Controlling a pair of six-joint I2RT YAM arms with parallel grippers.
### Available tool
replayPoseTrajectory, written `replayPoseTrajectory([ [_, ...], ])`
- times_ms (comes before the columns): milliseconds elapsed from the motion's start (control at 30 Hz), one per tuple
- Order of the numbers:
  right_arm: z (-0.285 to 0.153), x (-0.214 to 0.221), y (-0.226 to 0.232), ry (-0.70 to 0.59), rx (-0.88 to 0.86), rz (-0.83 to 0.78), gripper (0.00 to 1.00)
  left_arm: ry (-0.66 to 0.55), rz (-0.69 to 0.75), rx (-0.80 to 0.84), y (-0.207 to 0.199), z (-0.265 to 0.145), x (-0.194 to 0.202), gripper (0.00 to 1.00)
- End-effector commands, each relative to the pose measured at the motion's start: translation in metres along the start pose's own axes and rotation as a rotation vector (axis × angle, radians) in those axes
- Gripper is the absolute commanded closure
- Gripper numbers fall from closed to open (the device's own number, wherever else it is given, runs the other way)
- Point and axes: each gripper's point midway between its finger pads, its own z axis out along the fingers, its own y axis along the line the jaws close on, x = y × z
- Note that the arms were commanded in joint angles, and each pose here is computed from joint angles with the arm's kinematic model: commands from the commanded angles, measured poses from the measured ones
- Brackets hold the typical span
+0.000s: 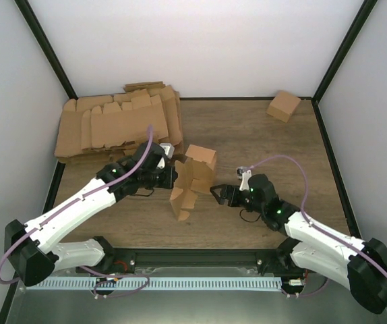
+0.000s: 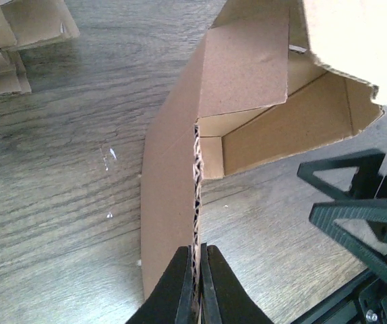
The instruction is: Fold the paper box
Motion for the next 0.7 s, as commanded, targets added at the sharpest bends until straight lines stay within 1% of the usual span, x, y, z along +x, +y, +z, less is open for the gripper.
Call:
replayPoseTrajectory([
  [0,-0.005,-0.024,0.024,0.023,-0.058,-0.065,0.07,0.019,0.044,0.018,-0.006,-0.001,0.001,0.96],
  [233,-0.015,-0.062,0.041,-0.026,-0.143,-0.004,0.11,0.024,0.037,0.030,-0.007,0.003,0.003,0.96],
  [367,-0.017,-0.077,0.047,-0.042,-0.195,0.038,0.17,0.025,0.037,0.054,-0.012,0.006,0.002,0.96],
  [567,-0.011,-0.093,0.049,-0.063,-0.179,0.052,0.26,0.028,0.035,0.063,-0.014,0.010,0.001,0.96],
  [667,-0.014,-0.098,0.052,-0.089,-0.183,0.033,0.27,0.027,0.030,0.064,-0.016,0.012,-0.003,0.96],
])
